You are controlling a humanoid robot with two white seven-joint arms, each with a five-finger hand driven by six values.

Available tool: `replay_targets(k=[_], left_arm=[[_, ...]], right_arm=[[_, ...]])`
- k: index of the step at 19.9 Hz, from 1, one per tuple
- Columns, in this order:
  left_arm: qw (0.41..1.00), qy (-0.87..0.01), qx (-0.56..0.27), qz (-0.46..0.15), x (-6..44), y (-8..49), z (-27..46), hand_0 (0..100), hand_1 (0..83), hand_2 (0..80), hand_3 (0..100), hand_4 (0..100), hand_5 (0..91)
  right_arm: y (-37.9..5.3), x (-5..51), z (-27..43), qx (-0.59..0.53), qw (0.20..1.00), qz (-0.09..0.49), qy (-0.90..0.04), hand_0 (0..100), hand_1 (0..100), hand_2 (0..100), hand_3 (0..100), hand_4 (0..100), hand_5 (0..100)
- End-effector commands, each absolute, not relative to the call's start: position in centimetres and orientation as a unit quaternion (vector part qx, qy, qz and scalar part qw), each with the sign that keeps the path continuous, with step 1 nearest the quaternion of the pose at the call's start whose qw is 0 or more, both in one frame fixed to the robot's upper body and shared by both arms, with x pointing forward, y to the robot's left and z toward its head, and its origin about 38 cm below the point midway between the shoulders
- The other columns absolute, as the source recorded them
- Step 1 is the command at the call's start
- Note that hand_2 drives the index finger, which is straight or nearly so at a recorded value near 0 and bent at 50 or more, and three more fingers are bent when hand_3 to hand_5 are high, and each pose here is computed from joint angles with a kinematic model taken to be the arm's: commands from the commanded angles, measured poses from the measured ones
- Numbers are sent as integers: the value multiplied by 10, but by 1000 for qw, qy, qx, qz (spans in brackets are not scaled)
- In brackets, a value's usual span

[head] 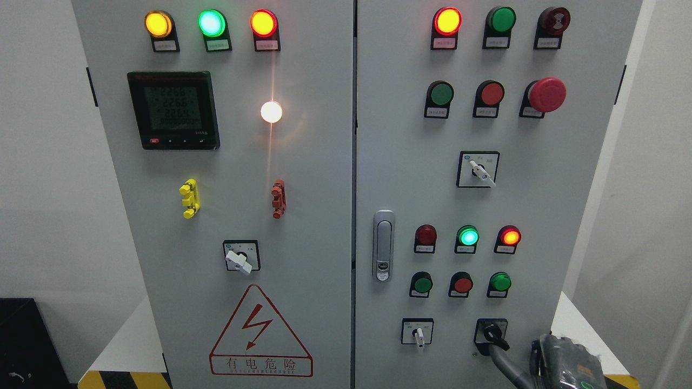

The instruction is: Flip black knob to close circuit

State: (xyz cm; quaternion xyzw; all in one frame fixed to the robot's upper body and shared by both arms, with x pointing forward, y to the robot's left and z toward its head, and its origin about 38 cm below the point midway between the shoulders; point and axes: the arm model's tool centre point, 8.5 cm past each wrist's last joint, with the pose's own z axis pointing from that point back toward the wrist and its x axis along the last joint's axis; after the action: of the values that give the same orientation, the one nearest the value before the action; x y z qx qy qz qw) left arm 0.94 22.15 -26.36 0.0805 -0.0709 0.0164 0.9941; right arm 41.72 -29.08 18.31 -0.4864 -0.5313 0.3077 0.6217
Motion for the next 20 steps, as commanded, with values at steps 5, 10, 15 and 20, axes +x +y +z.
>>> replay_targets(k=[5, 10, 15, 20], left_arm=[[994, -71, 80, 16, 9, 221, -264, 120, 556, 0, 0, 0, 0], [994, -71, 80, 17, 9, 221, -264, 120, 556, 0, 0, 0, 0], [994, -71, 80, 16, 9, 221, -264, 120, 556, 0, 0, 0, 0], [994, -72, 80, 16, 10, 221, -264, 120, 556, 0, 0, 0, 0]], right_arm=[[-272, 411, 167, -469, 615, 340, -534, 0, 0, 895, 1000, 929, 937], [-264, 407, 166, -457, 609, 332, -556, 0, 0, 893, 1000, 929, 938], [-261, 396, 167, -458, 600, 323, -571, 0, 0, 891, 1000, 929, 938], [-247, 382, 172, -426, 591, 300, -616, 0, 0, 883, 1000, 926, 939]])
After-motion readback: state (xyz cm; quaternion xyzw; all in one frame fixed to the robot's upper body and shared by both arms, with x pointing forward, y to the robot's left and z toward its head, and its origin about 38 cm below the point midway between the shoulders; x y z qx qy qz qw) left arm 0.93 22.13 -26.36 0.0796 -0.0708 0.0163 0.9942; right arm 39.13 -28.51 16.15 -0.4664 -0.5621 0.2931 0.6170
